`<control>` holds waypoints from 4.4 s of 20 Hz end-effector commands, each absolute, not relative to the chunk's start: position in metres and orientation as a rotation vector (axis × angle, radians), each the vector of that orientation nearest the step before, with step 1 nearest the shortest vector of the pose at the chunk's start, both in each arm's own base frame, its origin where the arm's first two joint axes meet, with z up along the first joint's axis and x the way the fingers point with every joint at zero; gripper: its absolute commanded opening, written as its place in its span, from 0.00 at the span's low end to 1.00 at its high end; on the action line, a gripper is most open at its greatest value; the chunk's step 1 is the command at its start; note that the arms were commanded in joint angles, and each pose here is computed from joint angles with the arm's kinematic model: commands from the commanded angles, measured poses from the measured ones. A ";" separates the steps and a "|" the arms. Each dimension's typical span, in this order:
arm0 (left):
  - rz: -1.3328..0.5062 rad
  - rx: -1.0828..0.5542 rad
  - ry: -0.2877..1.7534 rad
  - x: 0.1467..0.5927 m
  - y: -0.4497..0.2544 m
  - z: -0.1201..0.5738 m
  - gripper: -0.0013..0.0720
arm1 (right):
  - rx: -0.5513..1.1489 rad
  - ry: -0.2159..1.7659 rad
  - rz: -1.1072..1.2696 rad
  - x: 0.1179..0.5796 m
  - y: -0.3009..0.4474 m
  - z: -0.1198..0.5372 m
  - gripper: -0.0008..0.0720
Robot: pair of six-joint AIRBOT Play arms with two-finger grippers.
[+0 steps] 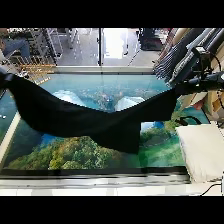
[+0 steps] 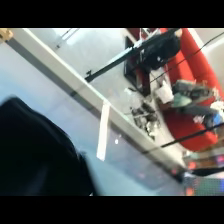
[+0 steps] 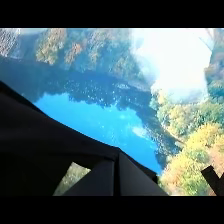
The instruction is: Fold the clothes and pants, and hang the long-sleeved shirts on hangers.
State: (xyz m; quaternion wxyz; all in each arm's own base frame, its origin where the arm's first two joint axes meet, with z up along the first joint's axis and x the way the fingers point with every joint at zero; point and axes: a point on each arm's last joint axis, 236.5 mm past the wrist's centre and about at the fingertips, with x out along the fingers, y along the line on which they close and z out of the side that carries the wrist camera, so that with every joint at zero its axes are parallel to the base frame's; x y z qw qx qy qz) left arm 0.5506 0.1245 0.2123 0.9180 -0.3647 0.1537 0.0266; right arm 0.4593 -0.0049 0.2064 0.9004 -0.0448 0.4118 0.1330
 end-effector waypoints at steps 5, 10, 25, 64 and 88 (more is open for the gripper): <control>0.139 -0.643 0.809 0.501 0.163 0.067 0.97 | -0.093 0.860 0.275 0.460 -0.006 0.203 0.03; 0.329 -0.917 1.059 0.430 0.196 -0.009 0.96 | -0.052 0.856 0.314 0.464 0.006 0.198 0.03; 0.509 -1.299 0.911 0.491 0.183 -0.081 0.70 | -0.043 0.865 0.327 0.464 0.008 0.195 0.03; 0.289 -0.662 -0.236 0.247 0.247 0.497 0.04 | -0.110 0.408 0.040 0.283 -0.026 0.415 0.03; 0.497 -0.939 0.208 0.569 0.304 0.051 0.98 | 0.329 0.628 0.007 0.620 -0.019 0.022 0.85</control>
